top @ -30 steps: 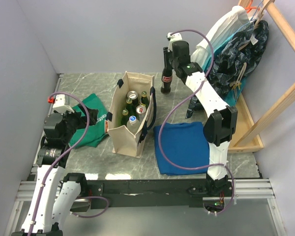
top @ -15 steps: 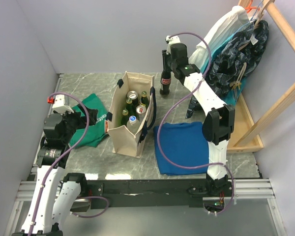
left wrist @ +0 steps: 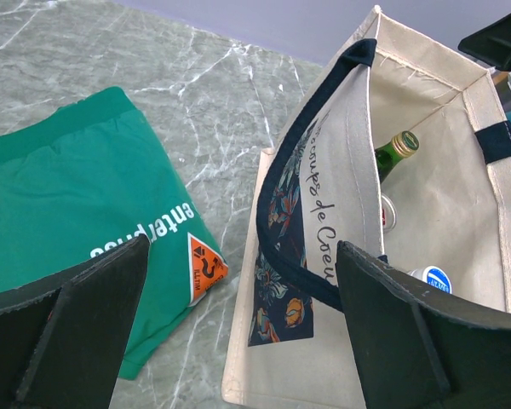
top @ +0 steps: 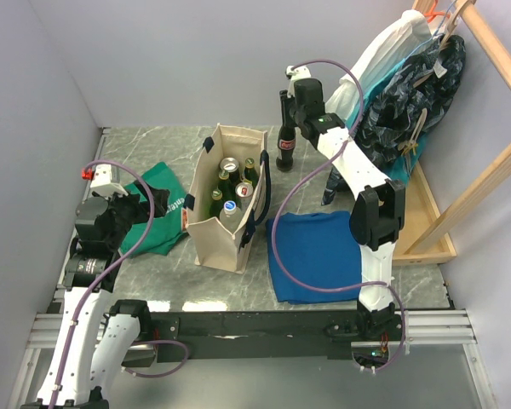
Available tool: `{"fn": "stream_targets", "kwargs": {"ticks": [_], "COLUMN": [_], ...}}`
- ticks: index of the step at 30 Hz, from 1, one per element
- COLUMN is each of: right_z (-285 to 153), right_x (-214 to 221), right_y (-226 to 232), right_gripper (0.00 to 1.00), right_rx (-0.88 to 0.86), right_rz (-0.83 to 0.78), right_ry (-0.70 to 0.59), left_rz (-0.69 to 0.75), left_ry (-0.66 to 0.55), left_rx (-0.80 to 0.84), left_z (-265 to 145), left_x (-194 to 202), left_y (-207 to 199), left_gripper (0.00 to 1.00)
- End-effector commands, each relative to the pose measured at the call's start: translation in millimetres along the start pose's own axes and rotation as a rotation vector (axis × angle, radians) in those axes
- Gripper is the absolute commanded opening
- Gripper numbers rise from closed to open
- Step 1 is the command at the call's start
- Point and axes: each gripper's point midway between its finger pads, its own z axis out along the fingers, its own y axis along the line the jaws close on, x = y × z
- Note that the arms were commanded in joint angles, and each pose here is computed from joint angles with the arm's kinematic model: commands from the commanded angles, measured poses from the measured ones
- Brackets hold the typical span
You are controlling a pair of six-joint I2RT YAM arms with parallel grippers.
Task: Take the beverage out of the canvas bag
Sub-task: Place the drink at the center of the board.
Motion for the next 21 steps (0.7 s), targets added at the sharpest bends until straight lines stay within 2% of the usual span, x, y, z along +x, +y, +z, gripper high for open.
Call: {"fn": "stream_targets", "kwargs": {"ticks": [1, 21], "right_z": [-21.1, -19.2], "right_x": [-87.7, -77.7], "right_y": [-3.2, -1.2], "right_gripper": [0.0, 0.0], "right_rx": [-0.009, -0.016], "right_rz": [0.043, 0.039], "right_ry": [-0.269, -0.244], "left_rz": [0.011, 0.011], "left_ry": [-0.039, -0.044], "left_rx": [0.005, 0.016], "left_z": [-4.0, -5.1], "left_x": [-14.0, -14.9], "left_y": [-4.2, -6.4], "left_gripper": [0.96, 0.96]}}
